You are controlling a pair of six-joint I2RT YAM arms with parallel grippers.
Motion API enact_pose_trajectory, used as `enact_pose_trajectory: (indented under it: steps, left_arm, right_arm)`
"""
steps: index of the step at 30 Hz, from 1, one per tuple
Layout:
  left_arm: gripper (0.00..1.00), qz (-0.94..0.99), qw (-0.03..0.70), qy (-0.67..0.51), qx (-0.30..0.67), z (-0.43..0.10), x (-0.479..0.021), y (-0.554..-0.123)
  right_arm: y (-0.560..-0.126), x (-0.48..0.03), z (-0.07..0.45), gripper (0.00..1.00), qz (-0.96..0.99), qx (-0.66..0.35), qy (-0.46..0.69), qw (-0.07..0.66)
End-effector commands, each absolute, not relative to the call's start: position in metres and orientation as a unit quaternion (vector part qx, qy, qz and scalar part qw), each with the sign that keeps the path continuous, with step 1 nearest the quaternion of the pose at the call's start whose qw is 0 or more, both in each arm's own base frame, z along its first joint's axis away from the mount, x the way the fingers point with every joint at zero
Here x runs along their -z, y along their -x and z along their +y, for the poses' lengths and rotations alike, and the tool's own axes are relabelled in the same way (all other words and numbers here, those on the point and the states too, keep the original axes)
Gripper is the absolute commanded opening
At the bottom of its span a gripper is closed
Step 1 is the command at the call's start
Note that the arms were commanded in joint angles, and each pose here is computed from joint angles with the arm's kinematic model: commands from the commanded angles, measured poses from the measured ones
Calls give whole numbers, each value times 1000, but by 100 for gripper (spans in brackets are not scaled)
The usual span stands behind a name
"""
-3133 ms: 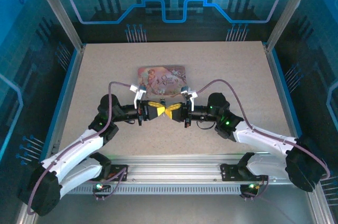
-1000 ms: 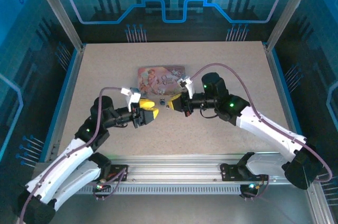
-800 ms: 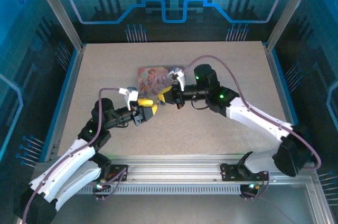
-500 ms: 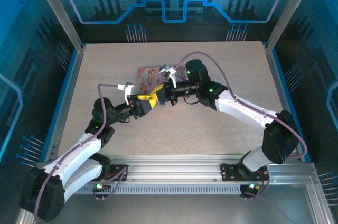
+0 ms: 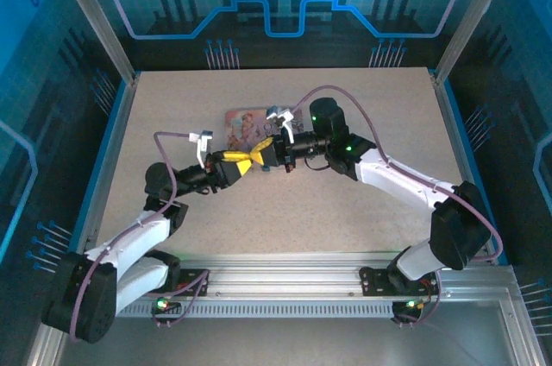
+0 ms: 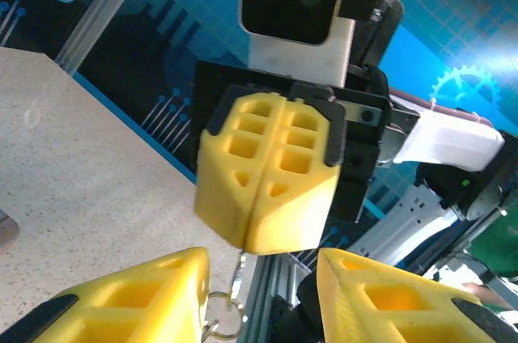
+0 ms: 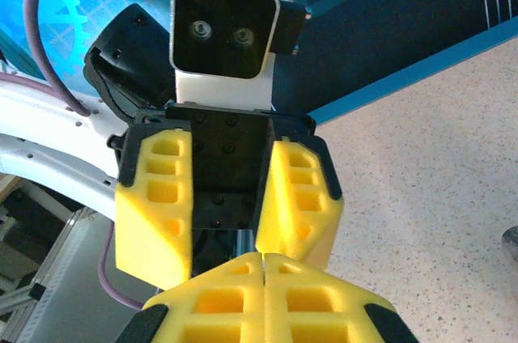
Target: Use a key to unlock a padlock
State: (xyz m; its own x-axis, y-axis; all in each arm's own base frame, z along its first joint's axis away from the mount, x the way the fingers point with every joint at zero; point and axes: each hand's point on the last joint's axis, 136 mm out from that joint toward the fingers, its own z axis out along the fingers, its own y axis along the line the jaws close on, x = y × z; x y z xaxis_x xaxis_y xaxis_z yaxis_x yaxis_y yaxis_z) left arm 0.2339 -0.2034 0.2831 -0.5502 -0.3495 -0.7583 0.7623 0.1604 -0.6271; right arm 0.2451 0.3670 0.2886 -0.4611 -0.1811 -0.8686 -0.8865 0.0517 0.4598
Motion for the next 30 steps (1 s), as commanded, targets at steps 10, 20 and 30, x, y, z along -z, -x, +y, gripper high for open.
enact_pose_trajectory:
  steps: [10, 20, 30]
  left_arm:
    - [38, 602, 437, -194, 640, -205, -281, -224]
    - [34, 587, 432, -191, 658, -208, -285, -227]
    - [23, 587, 430, -193, 658, -209, -286, -225]
  right_arm:
    - [-236, -305, 358, 0, 638, -552, 405, 352]
    - [-230, -307, 360, 0, 637, -552, 396, 363]
    - [-236, -308, 360, 0, 643, -548, 385, 371]
